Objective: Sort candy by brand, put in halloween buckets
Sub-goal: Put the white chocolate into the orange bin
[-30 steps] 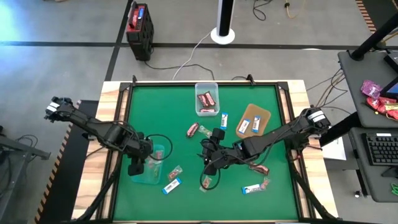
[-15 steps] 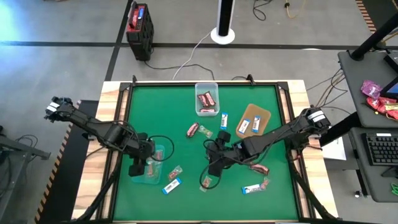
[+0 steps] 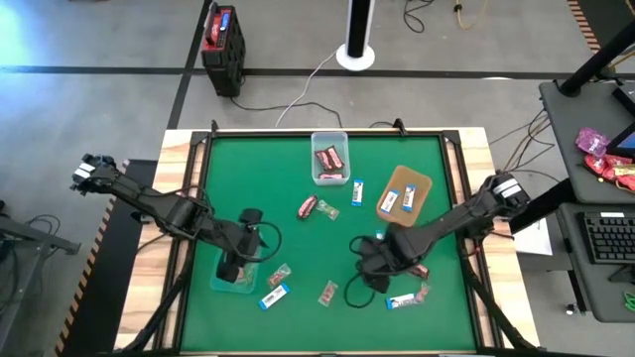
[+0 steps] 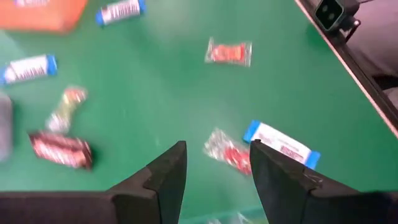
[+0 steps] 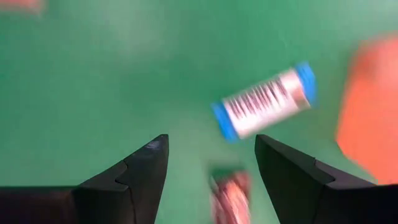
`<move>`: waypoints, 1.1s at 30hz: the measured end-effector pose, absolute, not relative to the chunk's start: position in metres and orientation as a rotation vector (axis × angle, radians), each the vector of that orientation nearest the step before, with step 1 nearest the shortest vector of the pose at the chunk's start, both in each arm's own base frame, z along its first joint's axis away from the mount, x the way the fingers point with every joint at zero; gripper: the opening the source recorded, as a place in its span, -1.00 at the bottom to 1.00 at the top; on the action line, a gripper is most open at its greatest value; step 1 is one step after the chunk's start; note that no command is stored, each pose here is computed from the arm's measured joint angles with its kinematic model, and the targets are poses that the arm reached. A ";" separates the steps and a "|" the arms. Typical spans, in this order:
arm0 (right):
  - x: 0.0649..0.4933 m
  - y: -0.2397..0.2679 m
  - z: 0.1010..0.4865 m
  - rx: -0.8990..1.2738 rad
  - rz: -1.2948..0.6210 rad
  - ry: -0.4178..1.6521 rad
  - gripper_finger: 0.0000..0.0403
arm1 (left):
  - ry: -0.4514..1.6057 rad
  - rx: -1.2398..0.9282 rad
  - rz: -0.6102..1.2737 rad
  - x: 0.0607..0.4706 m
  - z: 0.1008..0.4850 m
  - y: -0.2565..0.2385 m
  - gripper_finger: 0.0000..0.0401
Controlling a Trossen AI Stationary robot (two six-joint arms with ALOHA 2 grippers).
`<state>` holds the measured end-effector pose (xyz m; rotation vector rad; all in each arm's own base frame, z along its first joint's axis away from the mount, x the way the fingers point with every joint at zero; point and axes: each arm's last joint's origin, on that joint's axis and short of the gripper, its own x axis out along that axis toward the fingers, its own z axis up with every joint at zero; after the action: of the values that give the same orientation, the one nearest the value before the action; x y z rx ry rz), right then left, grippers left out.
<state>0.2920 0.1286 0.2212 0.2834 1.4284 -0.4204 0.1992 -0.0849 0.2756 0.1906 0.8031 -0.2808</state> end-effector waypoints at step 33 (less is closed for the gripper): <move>0.251 0.223 0.180 0.168 -0.094 1.592 0.05 | 0.668 0.298 -0.223 0.208 0.259 -0.082 -0.21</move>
<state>0.2514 0.2228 0.1805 0.1683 1.5919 -0.0941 0.2083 -0.0819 0.2591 0.2982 0.6678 -0.2226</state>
